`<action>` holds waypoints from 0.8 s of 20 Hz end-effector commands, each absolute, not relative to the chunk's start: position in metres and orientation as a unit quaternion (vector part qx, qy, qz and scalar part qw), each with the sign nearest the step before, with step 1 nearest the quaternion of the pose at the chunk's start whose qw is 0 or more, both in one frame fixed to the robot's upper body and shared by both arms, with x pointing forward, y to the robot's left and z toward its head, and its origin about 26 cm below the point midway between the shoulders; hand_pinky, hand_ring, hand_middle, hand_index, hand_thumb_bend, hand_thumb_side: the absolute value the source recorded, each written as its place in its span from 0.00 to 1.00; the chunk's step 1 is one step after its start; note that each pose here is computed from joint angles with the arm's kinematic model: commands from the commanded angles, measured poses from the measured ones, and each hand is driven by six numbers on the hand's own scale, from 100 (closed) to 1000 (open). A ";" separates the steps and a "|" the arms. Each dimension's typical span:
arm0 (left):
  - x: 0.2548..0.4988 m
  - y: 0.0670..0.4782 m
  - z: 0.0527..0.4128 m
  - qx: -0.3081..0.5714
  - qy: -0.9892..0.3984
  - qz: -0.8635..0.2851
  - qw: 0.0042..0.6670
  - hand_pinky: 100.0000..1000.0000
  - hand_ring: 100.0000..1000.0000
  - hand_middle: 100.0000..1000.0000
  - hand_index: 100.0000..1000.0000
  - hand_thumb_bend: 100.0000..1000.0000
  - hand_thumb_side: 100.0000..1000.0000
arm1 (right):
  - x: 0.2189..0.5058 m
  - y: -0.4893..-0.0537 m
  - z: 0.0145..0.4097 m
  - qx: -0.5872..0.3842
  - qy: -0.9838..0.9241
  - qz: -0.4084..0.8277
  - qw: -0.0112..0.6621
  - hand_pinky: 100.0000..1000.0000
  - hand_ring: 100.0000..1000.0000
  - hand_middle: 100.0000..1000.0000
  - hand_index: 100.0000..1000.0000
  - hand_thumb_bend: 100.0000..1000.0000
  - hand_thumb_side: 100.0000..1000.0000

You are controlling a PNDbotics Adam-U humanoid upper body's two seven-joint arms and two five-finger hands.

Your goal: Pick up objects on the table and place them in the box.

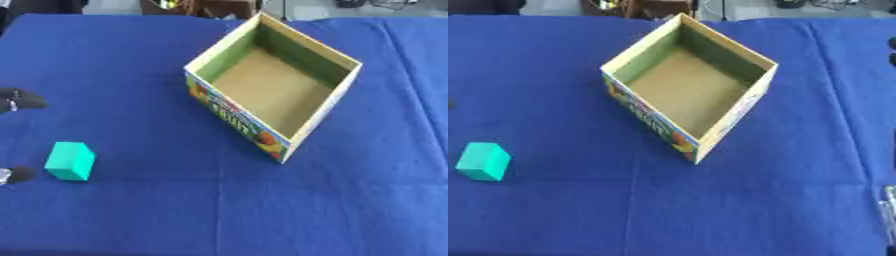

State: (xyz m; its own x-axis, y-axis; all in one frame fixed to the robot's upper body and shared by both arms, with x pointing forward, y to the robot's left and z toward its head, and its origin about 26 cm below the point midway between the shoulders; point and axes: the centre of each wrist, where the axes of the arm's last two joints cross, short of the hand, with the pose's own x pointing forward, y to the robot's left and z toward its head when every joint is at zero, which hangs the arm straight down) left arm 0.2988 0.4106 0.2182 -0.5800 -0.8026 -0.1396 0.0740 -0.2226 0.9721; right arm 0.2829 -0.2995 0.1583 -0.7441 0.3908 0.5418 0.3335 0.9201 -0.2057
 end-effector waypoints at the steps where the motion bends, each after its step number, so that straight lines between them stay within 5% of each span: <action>1: 0.304 0.421 0.224 0.331 -0.505 -0.733 0.314 0.83 0.85 0.82 0.96 0.74 0.78 | 0.282 -0.298 0.166 -0.196 -0.936 0.057 0.286 0.86 0.88 0.71 0.81 0.00 0.80; 16: 0.333 0.428 0.215 0.265 -0.509 -0.727 0.376 0.78 0.80 0.78 0.96 0.74 0.77 | 0.282 -0.294 0.165 -0.193 -0.934 0.058 0.294 0.86 0.88 0.70 0.81 0.00 0.79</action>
State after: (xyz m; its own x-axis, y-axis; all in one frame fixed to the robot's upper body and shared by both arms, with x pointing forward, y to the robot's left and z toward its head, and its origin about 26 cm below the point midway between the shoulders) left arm 0.3324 0.4241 0.2053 -0.5792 -0.8151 0.0125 0.2795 -0.1842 0.9423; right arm 0.2838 -0.2956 0.1577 -0.7382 0.3872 0.5524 0.3236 0.9218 -0.2137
